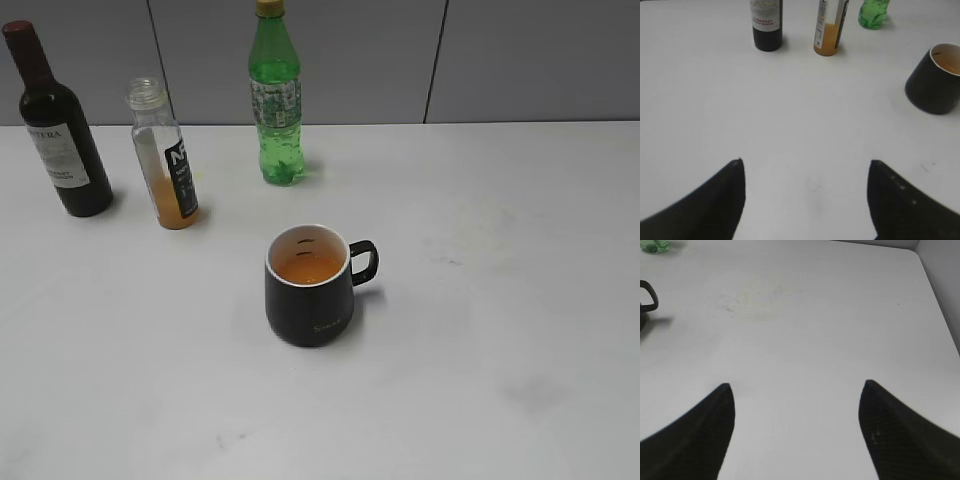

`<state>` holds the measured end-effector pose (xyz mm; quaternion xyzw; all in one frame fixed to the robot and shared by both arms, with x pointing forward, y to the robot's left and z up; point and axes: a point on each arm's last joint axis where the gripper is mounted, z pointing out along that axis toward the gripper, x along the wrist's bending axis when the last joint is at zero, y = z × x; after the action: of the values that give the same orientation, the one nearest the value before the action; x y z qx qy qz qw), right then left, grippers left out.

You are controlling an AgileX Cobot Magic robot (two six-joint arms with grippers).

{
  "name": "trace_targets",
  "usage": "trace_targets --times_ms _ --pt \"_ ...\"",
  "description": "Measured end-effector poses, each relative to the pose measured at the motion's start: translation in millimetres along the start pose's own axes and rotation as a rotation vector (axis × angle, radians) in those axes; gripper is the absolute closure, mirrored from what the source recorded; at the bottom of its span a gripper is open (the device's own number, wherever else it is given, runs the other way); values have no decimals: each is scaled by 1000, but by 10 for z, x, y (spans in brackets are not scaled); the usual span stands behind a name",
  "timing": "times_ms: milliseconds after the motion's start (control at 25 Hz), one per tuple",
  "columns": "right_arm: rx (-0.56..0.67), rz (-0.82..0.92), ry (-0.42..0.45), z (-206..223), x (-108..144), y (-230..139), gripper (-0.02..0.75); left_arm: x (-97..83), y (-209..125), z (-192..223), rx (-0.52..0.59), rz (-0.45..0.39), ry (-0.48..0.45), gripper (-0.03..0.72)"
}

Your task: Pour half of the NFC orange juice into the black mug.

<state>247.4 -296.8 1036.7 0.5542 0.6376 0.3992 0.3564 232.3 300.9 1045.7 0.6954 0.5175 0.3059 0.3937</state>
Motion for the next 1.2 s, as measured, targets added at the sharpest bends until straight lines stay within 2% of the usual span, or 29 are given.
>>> trace_targets --times_ms 840,960,1200 --pt "0 0 0 0 0 0 151 -16 10 14 -19 -10 -14 114" --pt "0 0 0 0 0 0 150 -18 10 15 -19 -36 31 116" --pt "0 0 0 0 0 0 150 -26 13 19 -17 -128 194 155"
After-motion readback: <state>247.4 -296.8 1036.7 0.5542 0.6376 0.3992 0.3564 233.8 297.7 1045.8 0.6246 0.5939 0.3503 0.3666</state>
